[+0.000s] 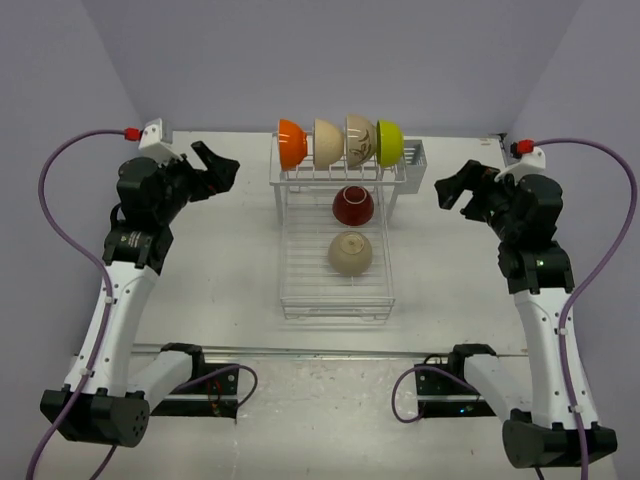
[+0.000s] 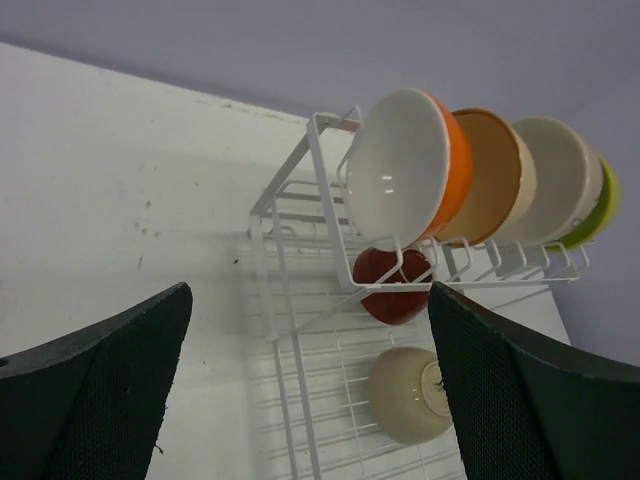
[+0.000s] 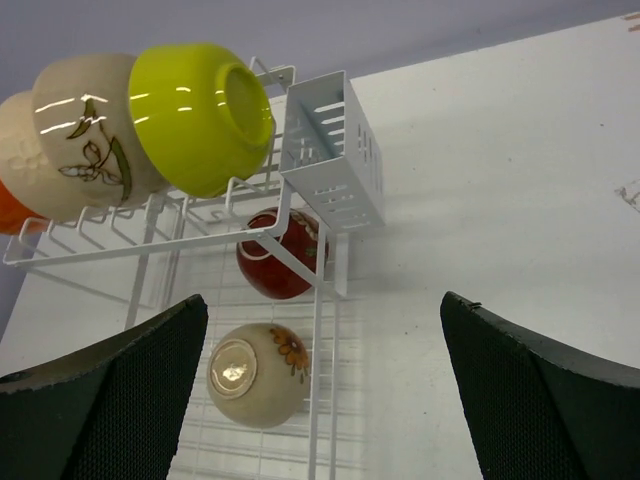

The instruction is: Unload the bowls from the dish rack

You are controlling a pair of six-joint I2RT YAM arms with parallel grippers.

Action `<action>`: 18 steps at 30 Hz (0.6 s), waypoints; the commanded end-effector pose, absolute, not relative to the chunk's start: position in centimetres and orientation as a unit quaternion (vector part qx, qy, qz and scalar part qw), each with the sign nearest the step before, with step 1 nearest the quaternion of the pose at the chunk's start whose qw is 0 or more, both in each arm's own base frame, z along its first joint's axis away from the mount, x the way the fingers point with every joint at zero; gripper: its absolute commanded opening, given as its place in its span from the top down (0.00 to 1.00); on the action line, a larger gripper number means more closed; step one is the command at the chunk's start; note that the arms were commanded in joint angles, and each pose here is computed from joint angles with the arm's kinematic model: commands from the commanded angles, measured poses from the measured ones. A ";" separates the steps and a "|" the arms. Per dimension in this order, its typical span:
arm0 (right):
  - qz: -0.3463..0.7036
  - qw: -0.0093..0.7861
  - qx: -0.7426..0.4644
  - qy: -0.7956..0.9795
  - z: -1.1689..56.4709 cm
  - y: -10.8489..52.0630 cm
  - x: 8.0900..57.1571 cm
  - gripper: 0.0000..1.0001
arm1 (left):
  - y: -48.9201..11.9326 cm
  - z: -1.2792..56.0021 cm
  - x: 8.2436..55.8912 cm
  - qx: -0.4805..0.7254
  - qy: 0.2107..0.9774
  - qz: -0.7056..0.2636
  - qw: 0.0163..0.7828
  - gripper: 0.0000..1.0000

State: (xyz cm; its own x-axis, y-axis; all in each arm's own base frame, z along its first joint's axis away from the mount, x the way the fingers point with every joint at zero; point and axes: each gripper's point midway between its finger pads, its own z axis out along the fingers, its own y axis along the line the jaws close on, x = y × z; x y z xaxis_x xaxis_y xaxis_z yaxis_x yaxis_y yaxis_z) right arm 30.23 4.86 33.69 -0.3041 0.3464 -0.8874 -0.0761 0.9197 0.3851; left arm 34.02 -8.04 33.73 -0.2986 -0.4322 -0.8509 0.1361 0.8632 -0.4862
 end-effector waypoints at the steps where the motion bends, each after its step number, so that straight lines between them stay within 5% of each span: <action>1: 0.156 0.628 0.120 0.753 36.9 3.2 30.2 0.01 | -9.9 39.4 34.6 -0.025 0.713 -0.282 0.642 0.00; 6: 0.169 0.644 0.112 0.738 39.4 3.6 29.5 0.01 | -11.6 43.5 35.7 0.006 0.676 -0.326 0.660 0.00; 18: 0.207 0.551 0.096 0.802 38.3 5.8 29.4 0.01 | -16.4 43.9 43.8 0.025 0.726 -0.448 0.521 0.09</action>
State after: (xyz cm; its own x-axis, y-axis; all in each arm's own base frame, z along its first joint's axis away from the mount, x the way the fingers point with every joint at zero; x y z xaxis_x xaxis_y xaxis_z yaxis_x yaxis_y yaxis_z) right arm 30.11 5.01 38.30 -0.3294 0.3675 -0.8698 -0.0615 0.9108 0.4081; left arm 44.05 -14.65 43.92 -0.3440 -0.4214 -0.8391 0.4673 0.6982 -0.5423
